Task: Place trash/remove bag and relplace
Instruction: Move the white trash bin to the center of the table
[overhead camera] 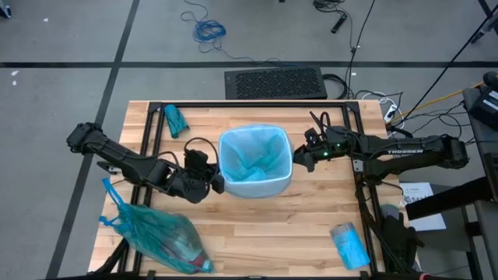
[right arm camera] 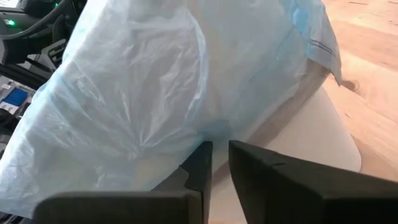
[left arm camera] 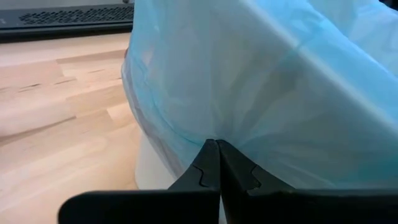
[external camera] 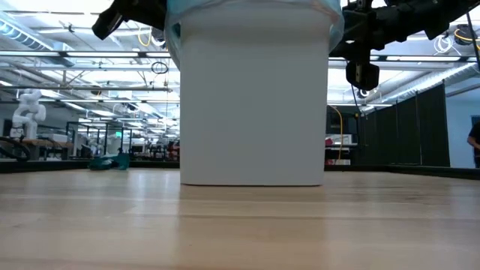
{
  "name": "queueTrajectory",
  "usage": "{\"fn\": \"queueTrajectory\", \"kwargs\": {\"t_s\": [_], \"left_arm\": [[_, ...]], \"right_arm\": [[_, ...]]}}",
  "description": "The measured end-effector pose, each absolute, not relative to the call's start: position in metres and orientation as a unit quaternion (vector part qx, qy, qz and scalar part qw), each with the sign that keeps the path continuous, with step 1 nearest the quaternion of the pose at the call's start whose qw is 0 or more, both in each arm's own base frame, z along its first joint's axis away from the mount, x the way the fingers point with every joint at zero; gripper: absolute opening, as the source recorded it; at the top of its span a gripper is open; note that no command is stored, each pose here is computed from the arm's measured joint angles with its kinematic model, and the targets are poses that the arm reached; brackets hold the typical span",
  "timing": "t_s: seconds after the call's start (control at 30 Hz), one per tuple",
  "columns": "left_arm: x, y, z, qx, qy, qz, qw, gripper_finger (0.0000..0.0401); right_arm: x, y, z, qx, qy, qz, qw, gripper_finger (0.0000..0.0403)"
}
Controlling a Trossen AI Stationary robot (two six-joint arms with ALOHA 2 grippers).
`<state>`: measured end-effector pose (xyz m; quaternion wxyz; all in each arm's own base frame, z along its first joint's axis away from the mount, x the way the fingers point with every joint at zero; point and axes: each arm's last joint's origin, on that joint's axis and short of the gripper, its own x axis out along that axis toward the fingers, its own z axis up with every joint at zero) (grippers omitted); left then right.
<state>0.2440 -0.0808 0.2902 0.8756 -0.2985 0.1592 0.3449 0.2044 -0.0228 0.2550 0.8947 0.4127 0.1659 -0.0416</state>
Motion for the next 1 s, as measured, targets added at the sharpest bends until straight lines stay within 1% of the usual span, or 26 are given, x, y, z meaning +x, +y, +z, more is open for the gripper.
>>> {"fn": "queueTrajectory", "kwargs": {"t_s": [0.27, 0.43, 0.63, 1.0], "left_arm": [[0.241, -0.087, 0.292, -0.304, 0.160, 0.330, 0.879, 0.0000], [0.234, -0.092, 0.301, -0.312, 0.141, 0.312, 0.886, 0.0000], [0.228, -0.091, 0.318, -0.296, 0.104, 0.292, 0.904, 0.0000], [0.226, -0.091, 0.318, -0.299, 0.125, 0.274, 0.906, 0.0000]], "right_arm": [[0.203, -0.023, 0.258, 0.414, 0.162, -0.030, 0.895, 0.0057], [0.193, -0.024, 0.271, 0.410, 0.122, -0.017, 0.904, 0.0057], [0.179, -0.026, 0.285, 0.401, 0.079, -0.013, 0.912, 0.0057], [0.174, -0.025, 0.288, 0.391, 0.076, 0.001, 0.917, 0.0057]]}}
